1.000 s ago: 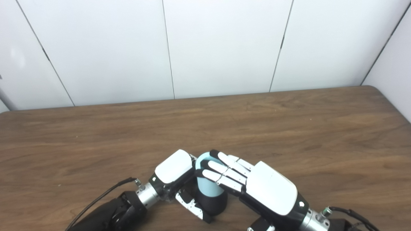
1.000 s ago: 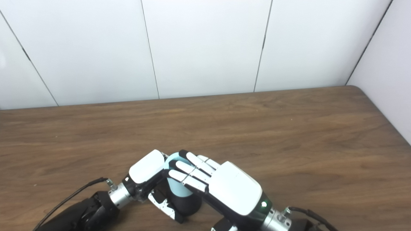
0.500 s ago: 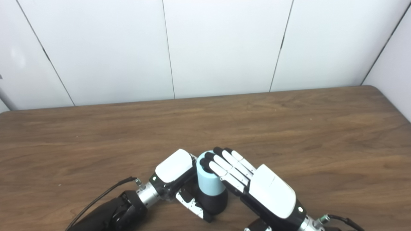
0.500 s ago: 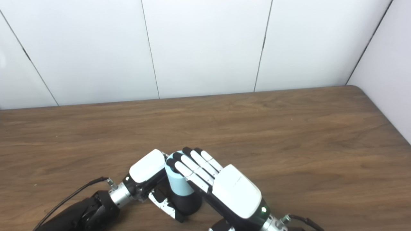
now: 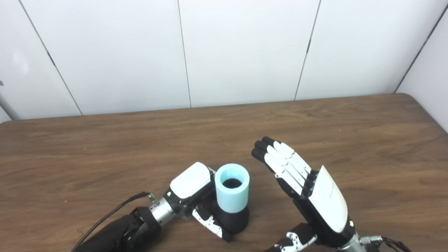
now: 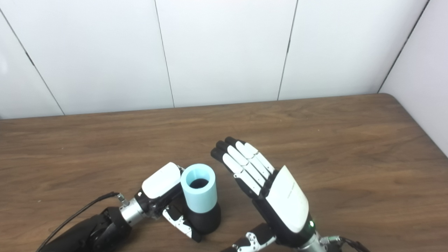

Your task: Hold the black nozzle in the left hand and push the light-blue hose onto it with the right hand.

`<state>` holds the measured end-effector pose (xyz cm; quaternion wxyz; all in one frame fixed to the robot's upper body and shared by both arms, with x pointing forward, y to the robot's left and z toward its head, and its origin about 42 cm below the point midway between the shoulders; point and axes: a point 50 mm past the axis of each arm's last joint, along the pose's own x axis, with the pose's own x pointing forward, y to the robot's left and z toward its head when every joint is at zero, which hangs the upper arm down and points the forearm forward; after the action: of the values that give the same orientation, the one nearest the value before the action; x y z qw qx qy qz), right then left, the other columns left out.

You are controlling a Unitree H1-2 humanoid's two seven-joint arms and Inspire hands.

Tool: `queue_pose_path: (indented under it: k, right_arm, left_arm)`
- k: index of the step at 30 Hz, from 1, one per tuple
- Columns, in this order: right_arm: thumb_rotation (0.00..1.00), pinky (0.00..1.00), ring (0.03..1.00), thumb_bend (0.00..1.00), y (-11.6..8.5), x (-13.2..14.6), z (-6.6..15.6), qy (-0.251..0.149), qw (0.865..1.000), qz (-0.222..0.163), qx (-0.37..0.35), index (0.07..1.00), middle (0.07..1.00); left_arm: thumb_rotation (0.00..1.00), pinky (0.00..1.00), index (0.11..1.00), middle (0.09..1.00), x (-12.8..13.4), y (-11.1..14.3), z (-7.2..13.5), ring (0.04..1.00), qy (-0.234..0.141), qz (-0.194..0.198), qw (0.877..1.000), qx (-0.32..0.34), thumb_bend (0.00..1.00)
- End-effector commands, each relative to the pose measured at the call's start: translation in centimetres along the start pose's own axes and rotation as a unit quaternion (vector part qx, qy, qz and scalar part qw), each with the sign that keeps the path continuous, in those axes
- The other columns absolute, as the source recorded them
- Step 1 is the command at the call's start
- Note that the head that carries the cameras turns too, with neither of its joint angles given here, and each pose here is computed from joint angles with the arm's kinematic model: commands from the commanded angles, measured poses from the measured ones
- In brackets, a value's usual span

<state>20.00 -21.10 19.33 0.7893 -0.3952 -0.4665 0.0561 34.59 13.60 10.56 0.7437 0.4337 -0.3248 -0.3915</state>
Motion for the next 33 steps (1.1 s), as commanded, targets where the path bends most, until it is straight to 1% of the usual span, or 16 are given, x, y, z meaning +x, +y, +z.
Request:
queue_pose_path:
  k: [1, 2, 3, 4, 5, 6, 9, 11, 14, 16, 17, 18, 20, 23, 27, 33]
  right_arm:
    - [0.97, 0.89, 0.937, 0.8, -0.8, 0.7, -0.4, -0.018, 0.998, -0.059, 0.012, 0.968, 0.949]
    - [0.99, 0.88, 0.933, 0.78, -0.7, 0.5, -0.6, -0.003, 0.997, -0.072, 0.025, 0.972, 0.95]
    - [0.97, 0.87, 0.923, 0.73, -0.4, 0.4, -0.9, 0.019, 0.994, -0.093, 0.05, 0.942, 0.937]
    - [0.93, 0.87, 0.912, 0.62, -0.1, 0.2, -1.2, 0.041, 0.991, -0.108, 0.068, 0.902, 0.925]
    - [0.93, 0.86, 0.909, 0.58, 0.2, -0.1, -1.6, 0.069, 0.987, -0.118, 0.088, 0.892, 0.923]
    - [0.89, 0.88, 0.903, 0.45, 0.3, -0.3, -1.9, 0.093, 0.983, -0.124, 0.101, 0.877, 0.919]
    - [0.86, 0.92, 0.922, 0.3, 0.8, -1.9, -3.6, 0.178, 0.968, -0.129, 0.117, 0.884, 0.924]
    - [0.88, 0.89, 0.932, 0.31, 1.4, -3.3, -4.6, 0.223, 0.961, -0.12, 0.114, 0.89, 0.927]
    - [0.81, 0.88, 0.933, 0.36, 2.4, -5.2, -5.3, 0.268, 0.949, -0.103, 0.128, 0.892, 0.932]
    - [0.81, 0.88, 0.937, 0.4, 2.4, -5.4, -5.5, 0.287, 0.944, -0.095, 0.133, 0.897, 0.938]
    - [0.83, 0.89, 0.946, 0.43, 2.3, -5.4, -5.5, 0.291, 0.943, -0.092, 0.134, 0.902, 0.946]
    - [0.83, 0.89, 0.949, 0.43, 2.2, -5.5, -5.6, 0.306, 0.94, -0.079, 0.131, 0.903, 0.948]
    - [0.86, 0.92, 0.958, 0.49, 2.1, -5.6, -5.6, 0.328, 0.935, -0.058, 0.125, 0.918, 0.957]
    - [0.84, 0.94, 0.957, 0.52, 1.9, -5.5, -5.6, 0.343, 0.93, -0.039, 0.124, 0.928, 0.959]
    - [0.86, 0.95, 0.961, 0.57, 1.8, -5.4, -5.6, 0.351, 0.927, -0.029, 0.128, 0.938, 0.968]
    - [0.86, 0.94, 0.964, 0.57, 1.7, -5.4, -5.6, 0.358, 0.924, -0.027, 0.132, 0.941, 0.974]
  left_arm:
    - [0.0, 0.39, 0.477, 0.495, -5.8, -10.7, 1.4, 0.469, 0.09, -0.087, 0.988, -0.085, 0.52]
    - [0.0, 0.38, 0.482, 0.49, -5.8, -10.7, 1.3, 0.466, 0.093, -0.083, 0.989, -0.082, 0.52]
    - [0.0, 0.38, 0.485, 0.487, -5.8, -10.6, 1.1, 0.463, 0.094, -0.081, 0.989, -0.079, 0.52]
    - [0.0, 0.38, 0.484, 0.488, -5.8, -10.5, 1.0, 0.458, 0.096, -0.081, 0.989, -0.075, 0.52]
    - [0.0, 0.37, 0.483, 0.489, -5.8, -10.5, 0.9, 0.458, 0.097, -0.08, 0.989, -0.072, 0.52]
    - [0.0, 0.38, 0.478, 0.494, -5.8, -10.5, 0.7, 0.466, 0.099, -0.079, 0.99, -0.069, 0.52]
    - [0.0, 0.38, 0.472, 0.501, -5.8, -10.4, 0.5, 0.466, 0.103, -0.078, 0.99, -0.06, 0.52]
    - [0.0, 0.38, 0.474, 0.5, -6.0, -10.3, 0.3, 0.465, 0.108, -0.083, 0.989, -0.057, 0.52]
    - [0.0, 0.39, 0.484, 0.495, -6.1, -10.1, 0.2, 0.478, 0.114, -0.093, 0.988, -0.052, 0.52]
    - [0.04, 0.46, 0.489, 0.56, -6.3, -10.0, 0.1, 0.541, 0.118, -0.101, 0.987, -0.043, 0.52]
    - [0.04, 0.5, 0.554, 0.587, -6.3, -9.9, 0.0, 0.579, 0.119, -0.105, 0.987, -0.038, 0.8]
    - [0.04, 0.51, 0.577, 0.596, -6.4, -9.9, -0.1, 0.592, 0.121, -0.113, 0.986, -0.027, 0.89]
    - [0.09, 0.6, 0.653, 0.661, -6.5, -9.8, -0.3, 0.66, 0.128, -0.125, 0.984, -0.011, 0.98]
    - [0.13, 0.65, 0.71, 0.713, -6.6, -9.6, -0.5, 0.707, 0.128, -0.142, 0.981, 0.025, 1.0]
    - [0.15, 0.68, 0.733, 0.74, -6.8, -9.4, -0.8, 0.737, 0.125, -0.154, 0.978, 0.066, 1.0]
    - [0.16, 0.7, 0.752, 0.765, -7.6, -8.6, -1.5, 0.759, 0.139, -0.15, 0.974, 0.099, 1.0]
